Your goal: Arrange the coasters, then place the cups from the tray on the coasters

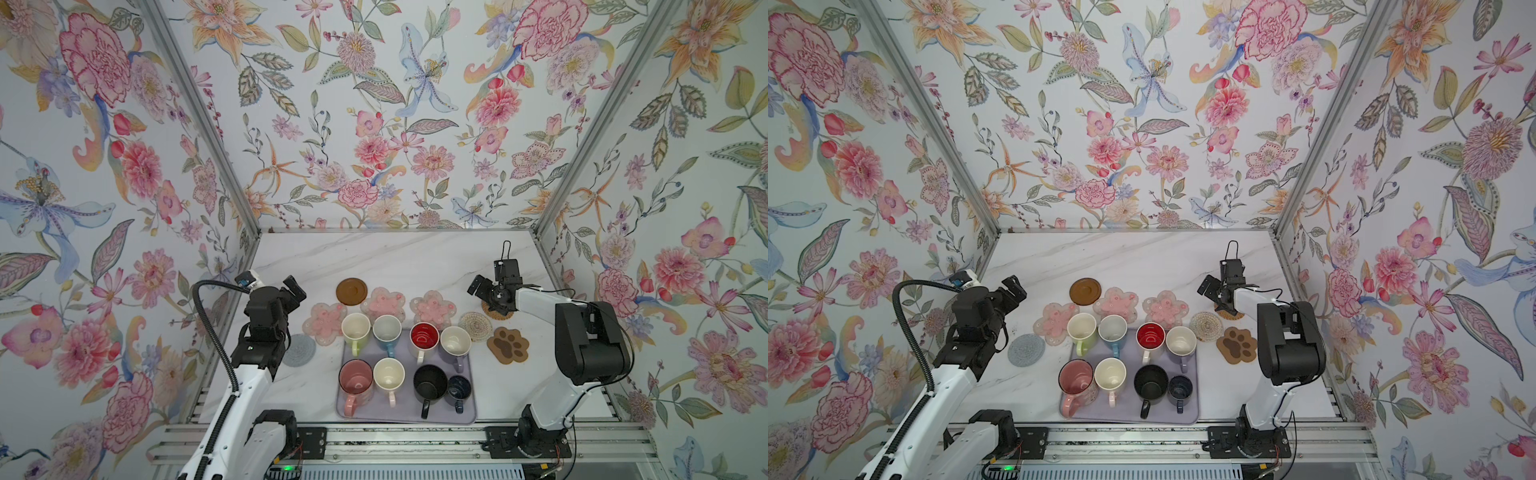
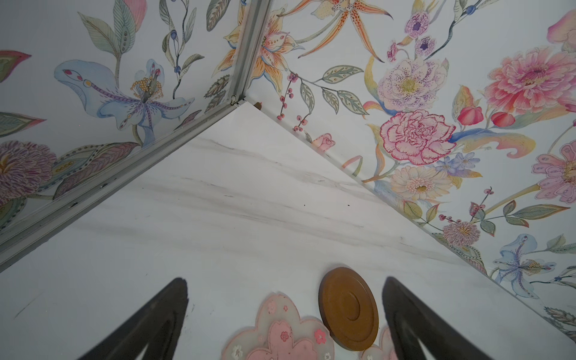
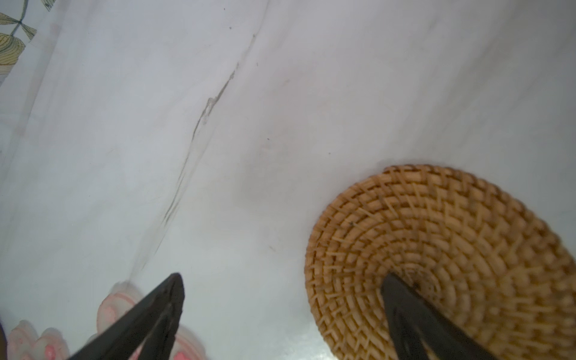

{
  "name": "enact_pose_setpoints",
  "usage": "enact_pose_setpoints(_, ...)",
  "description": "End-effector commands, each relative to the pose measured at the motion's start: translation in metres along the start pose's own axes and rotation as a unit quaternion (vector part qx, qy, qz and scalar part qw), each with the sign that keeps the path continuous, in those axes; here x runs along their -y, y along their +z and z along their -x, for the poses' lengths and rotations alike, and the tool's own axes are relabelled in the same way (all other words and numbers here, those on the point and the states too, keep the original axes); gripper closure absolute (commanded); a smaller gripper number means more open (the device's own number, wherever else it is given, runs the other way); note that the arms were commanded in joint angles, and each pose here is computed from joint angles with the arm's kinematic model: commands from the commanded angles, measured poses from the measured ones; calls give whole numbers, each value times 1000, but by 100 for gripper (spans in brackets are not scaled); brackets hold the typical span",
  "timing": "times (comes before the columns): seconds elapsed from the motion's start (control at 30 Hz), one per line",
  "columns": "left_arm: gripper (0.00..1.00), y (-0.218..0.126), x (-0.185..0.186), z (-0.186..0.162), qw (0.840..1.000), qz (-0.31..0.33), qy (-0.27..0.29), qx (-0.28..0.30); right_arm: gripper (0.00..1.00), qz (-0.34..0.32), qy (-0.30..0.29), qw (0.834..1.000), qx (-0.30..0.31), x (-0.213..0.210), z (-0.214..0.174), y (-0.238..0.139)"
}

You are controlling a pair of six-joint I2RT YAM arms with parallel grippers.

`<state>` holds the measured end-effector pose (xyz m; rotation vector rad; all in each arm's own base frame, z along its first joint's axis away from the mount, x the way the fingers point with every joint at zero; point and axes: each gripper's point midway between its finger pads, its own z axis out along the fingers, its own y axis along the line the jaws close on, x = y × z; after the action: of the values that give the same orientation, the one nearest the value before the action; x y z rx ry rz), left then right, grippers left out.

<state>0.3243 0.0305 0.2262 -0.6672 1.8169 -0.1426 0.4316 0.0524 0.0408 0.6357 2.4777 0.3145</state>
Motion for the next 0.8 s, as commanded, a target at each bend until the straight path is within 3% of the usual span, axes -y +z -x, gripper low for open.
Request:
enact_pose_setpoints(0.0, 1, -4, -12, -2, 1000, 25, 14, -3, 1, -18, -12, 999, -33, -1, -20, 20)
enact_pose_setpoints(0.43, 1, -8, -13, -2, 1000, 21, 7, 4, 1, 1, -41, 998, -57, -44, -4, 68)
enact_pose_setpoints(0.77, 1, -7, -9, -3, 1000, 10, 12, 1, 1, 10, -47, 997, -61, -63, -10, 75)
